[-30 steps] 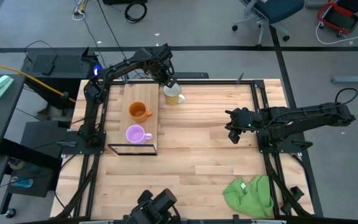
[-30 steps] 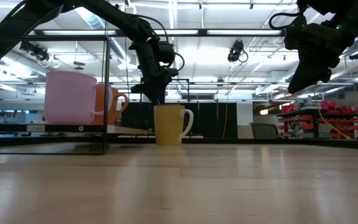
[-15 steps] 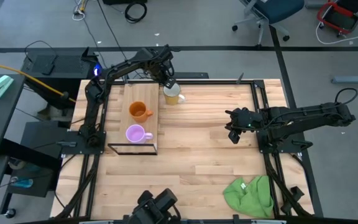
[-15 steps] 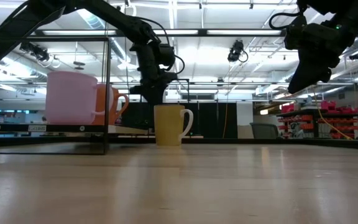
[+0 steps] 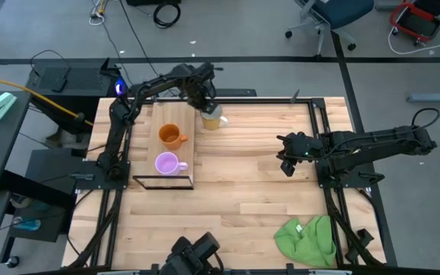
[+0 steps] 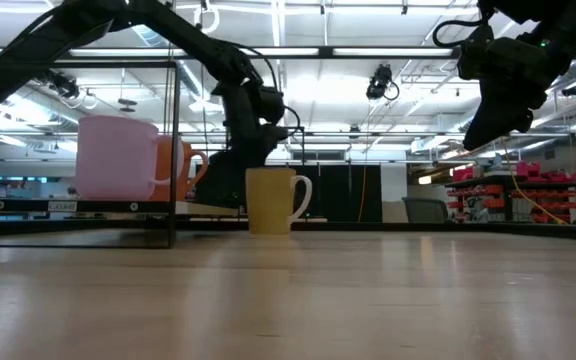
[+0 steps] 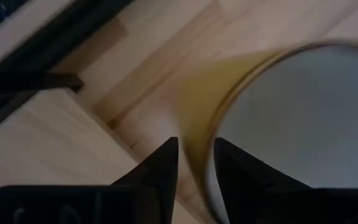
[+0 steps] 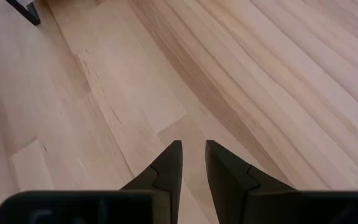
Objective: Stack small to large cups/mugs on shelf
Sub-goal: Put the yellow mug on the shelf
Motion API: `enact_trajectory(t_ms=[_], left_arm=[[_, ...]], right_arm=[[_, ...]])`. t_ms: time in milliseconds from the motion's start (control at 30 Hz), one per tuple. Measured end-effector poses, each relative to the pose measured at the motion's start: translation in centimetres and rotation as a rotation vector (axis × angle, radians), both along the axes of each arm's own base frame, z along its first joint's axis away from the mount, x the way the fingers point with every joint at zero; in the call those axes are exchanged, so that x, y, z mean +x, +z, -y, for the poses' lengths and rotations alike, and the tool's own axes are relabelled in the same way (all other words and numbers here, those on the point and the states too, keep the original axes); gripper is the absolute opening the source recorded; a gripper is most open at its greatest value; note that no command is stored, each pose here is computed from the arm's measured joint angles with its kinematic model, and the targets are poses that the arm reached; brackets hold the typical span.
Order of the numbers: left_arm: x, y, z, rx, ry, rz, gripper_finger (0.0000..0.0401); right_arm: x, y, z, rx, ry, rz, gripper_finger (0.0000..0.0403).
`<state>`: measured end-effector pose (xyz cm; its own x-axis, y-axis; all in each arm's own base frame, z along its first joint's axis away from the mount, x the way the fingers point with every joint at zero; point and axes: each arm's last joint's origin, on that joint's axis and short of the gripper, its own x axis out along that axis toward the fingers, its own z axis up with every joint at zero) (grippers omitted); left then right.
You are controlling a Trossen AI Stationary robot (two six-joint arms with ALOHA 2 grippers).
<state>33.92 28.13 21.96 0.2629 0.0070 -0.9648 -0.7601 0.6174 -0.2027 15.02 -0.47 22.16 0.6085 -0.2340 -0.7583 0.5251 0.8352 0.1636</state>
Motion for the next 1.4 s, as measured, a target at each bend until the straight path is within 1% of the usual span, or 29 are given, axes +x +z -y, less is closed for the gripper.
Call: enact_trajectory(t_ms=[67, 200, 367, 467, 567, 767, 1200, 1300, 1400], left_arm=[[0.4, 0.1, 0.0, 0.0, -0.011, 0.025, 0.011], [0.4, -1.3, -0.4, -0.027, -0.004, 0.009, 0.011], [0.0, 1.0, -1.0, -0.012, 0.034, 0.028, 0.011], [0.3, 2.2, -1.2, 0.007, 0.038, 0.062, 0.0109], [0.7, 2.8, -1.0, 0.026, 0.032, 0.075, 0.011], [0.6, 1.9, -0.4, 0.004, 0.014, 0.027, 0.011], [0.5, 1.9, -0.4, 0.002, 0.027, 0.021, 0.0109], [0.4, 1.9, -0.1, 0.013, 0.029, -0.018, 0.0101], [0.6, 1.9, 0.1, 0.033, 0.026, -0.039, 0.0081]], right_arm=[[0.0, 0.0, 0.0, -0.001, 0.002, 0.0, 0.0077], [0.0, 0.0, 0.0, -0.002, 0.003, -0.001, 0.0077], [0.0, 0.0, 0.0, -0.002, 0.003, -0.001, 0.0077], [0.0, 0.0, 0.0, -0.004, 0.006, -0.001, 0.0077], [0.0, 0.0, 0.0, -0.005, 0.006, -0.001, 0.0077], [0.0, 0.0, 0.0, -0.005, 0.006, -0.002, 0.0077], [0.0, 0.0, 0.0, -0.003, 0.004, -0.001, 0.0077], [0.0, 0.0, 0.0, -0.003, 0.004, -0.001, 0.0077], [0.0, 0.0, 0.0, -0.002, 0.004, -0.001, 0.0077]])
